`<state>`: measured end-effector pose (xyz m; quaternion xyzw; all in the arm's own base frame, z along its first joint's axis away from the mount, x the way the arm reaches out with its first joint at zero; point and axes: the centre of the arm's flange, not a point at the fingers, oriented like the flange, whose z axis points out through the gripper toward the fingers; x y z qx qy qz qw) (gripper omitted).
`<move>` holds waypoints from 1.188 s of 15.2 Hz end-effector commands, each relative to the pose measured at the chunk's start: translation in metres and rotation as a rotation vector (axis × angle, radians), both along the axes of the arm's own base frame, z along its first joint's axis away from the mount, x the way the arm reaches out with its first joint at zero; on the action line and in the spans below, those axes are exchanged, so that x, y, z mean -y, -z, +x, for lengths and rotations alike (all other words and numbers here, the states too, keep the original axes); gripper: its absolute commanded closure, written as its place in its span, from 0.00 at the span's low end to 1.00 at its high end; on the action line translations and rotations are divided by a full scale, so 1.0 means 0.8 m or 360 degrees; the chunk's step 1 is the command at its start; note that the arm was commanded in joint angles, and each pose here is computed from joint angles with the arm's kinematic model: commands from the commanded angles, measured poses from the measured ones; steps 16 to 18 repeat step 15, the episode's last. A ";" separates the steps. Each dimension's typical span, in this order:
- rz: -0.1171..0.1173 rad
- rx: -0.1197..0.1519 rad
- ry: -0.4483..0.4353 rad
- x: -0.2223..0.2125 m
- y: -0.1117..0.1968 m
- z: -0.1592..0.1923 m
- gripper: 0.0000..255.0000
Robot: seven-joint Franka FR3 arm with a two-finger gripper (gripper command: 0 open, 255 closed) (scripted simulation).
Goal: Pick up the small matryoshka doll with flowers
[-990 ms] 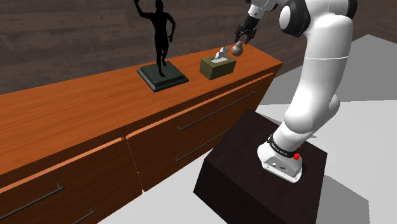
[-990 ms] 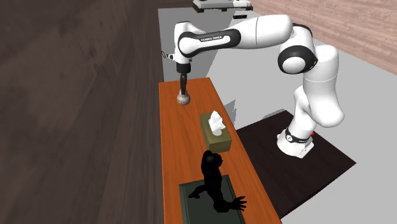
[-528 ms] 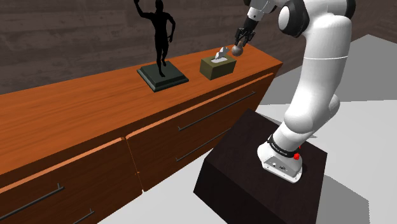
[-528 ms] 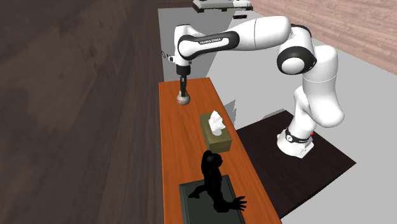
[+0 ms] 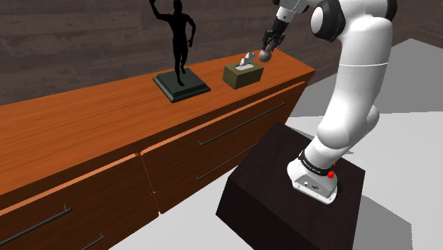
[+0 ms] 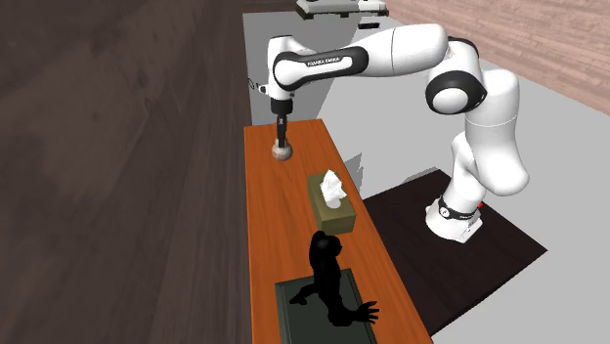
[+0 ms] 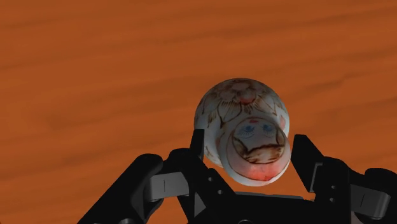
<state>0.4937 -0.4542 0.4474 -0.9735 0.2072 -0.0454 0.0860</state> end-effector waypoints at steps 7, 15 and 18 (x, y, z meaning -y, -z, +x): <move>0.0000 -0.0001 0.0000 0.000 -0.051 -0.001 1.00; 0.0000 -0.0001 0.0000 0.000 -0.091 -0.001 1.00; 0.0000 -0.0001 0.0000 0.000 -0.091 -0.001 1.00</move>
